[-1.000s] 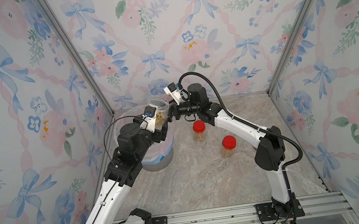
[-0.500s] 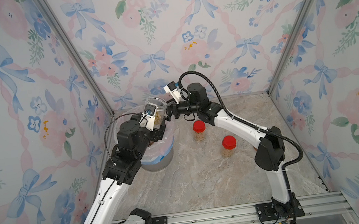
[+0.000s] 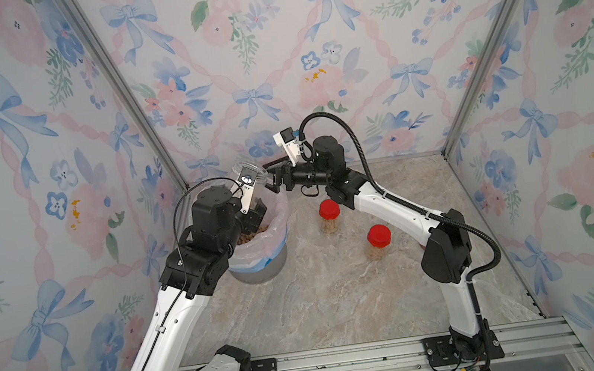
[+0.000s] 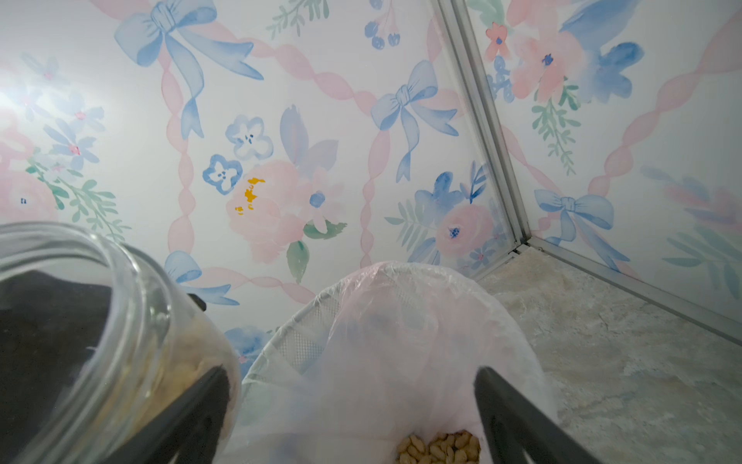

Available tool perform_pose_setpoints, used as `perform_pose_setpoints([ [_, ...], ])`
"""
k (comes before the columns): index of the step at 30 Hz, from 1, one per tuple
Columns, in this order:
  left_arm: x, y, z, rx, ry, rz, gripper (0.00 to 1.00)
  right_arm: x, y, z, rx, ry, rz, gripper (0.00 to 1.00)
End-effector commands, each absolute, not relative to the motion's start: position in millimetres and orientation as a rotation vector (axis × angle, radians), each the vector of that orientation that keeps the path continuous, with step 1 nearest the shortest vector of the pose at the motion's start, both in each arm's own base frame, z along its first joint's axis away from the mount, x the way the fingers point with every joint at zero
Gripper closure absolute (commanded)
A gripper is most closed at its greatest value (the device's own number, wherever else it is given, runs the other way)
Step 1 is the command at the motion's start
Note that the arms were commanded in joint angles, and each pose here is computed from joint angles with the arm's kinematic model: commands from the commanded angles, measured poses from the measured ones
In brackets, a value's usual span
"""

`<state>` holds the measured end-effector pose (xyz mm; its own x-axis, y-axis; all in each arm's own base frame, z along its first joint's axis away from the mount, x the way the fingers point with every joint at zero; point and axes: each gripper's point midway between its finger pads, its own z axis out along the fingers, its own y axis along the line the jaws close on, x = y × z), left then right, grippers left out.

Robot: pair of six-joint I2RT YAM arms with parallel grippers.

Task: Empty moldy peanuts from jars
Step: Adjust the jar.

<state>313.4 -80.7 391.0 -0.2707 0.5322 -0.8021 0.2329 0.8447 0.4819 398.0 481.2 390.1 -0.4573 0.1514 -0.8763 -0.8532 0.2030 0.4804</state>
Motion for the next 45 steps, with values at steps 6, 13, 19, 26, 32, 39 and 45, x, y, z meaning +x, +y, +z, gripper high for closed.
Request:
perform_pose_setpoints([
  [6,312.7,-48.3,363.5,0.657,1.986,0.712,0.85,464.6,418.6,395.6,-0.359,1.534,1.367,0.03],
  [13,320.0,-19.7,395.9,0.614,1.963,0.971,0.86,494.4,377.3,379.2,-0.249,1.527,1.397,0.02],
  [19,317.7,-12.9,412.3,0.690,1.946,1.112,0.83,507.0,366.7,365.9,-0.204,1.524,1.441,0.03],
  [26,322.5,-19.8,388.9,0.762,1.982,1.103,0.86,491.5,382.1,378.5,-0.329,1.531,1.560,0.02],
  [32,320.8,-33.9,388.8,0.766,1.969,0.949,0.86,450.2,408.1,389.2,-0.480,1.591,1.708,0.06],
  [39,321.4,-53.3,397.8,0.770,1.949,0.773,0.88,396.2,439.0,390.3,-0.624,1.650,1.913,0.15],
  [45,322.5,-55.0,389.6,0.807,1.989,0.771,0.88,379.4,443.6,393.6,-0.671,1.658,1.921,0.24],
])
